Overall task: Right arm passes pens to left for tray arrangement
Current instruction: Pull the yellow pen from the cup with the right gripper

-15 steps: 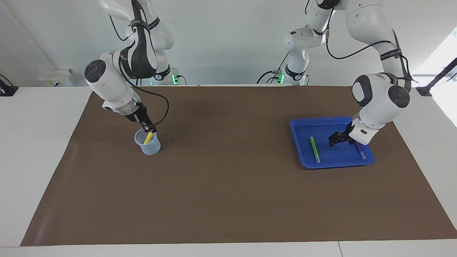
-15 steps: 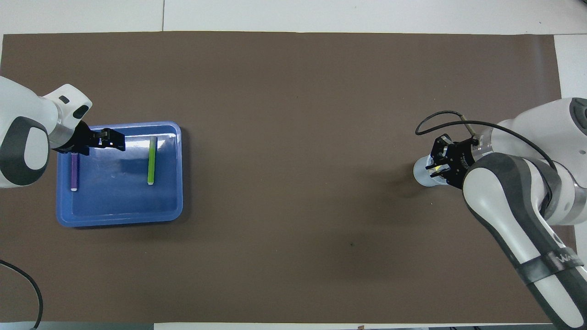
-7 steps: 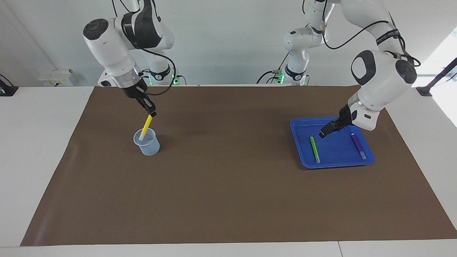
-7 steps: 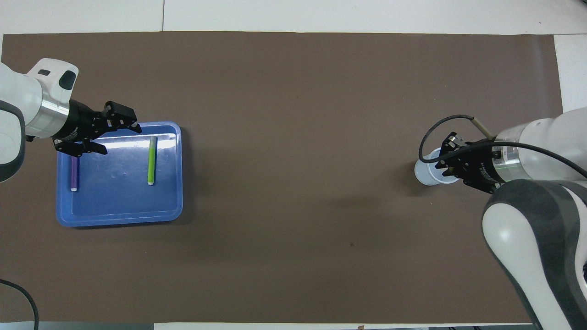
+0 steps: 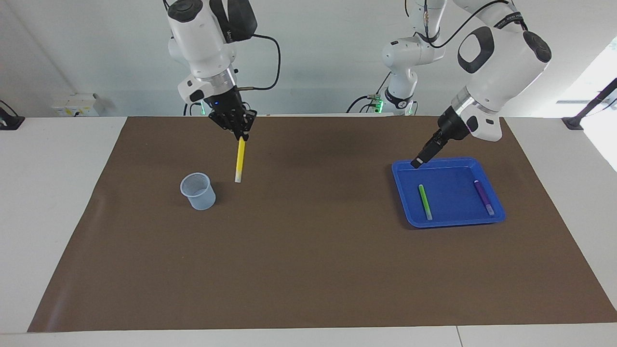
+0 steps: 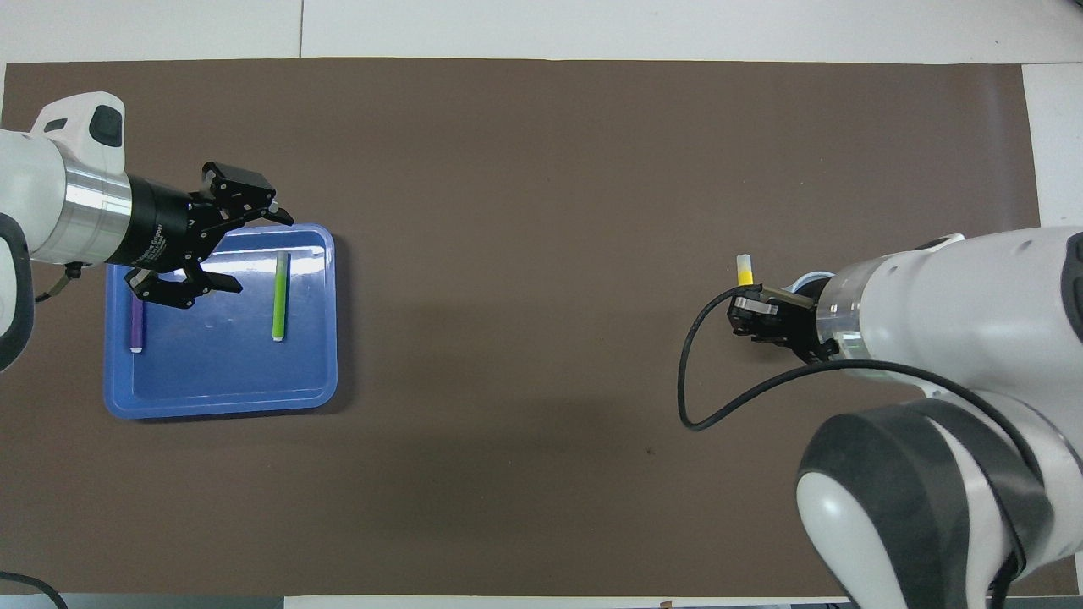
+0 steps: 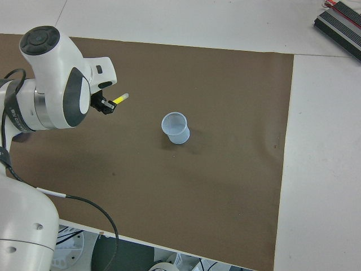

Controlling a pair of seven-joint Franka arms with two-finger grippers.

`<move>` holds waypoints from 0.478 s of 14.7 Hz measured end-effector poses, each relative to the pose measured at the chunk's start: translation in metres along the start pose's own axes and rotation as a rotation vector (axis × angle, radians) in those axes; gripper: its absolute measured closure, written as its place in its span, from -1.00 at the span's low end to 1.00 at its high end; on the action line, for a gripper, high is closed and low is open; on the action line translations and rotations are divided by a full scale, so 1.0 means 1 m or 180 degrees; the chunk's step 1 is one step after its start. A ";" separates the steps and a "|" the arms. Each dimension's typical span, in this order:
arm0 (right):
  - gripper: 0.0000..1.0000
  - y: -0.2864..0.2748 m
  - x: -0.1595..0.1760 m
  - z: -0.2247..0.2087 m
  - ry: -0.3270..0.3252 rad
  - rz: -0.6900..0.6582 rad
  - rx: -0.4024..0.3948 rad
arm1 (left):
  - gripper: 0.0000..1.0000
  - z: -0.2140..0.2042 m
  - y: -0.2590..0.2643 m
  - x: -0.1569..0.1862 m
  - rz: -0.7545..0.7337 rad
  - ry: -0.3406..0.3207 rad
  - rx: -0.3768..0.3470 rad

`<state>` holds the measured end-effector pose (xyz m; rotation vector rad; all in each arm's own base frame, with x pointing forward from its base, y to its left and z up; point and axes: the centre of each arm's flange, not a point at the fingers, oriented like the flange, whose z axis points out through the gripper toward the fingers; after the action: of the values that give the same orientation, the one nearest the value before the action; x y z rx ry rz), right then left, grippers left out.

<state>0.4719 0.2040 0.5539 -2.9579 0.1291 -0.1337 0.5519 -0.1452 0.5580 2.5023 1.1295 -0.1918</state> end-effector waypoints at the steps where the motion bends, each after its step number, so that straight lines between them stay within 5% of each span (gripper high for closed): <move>1: 0.67 -0.015 -0.004 -0.004 0.0059 -0.0332 0.0047 | -1.00 -0.003 0.003 -0.005 -0.0086 -0.0060 -0.0084; 7: 0.67 -0.050 -0.002 -0.022 0.0201 -0.2080 0.0358 | -1.00 -0.005 0.007 -0.012 -0.0178 -0.0170 -0.0202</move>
<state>0.4719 0.2495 0.5846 -2.7626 -0.8097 -0.3039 0.5488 -0.1563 0.5680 2.3977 1.1663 -0.2331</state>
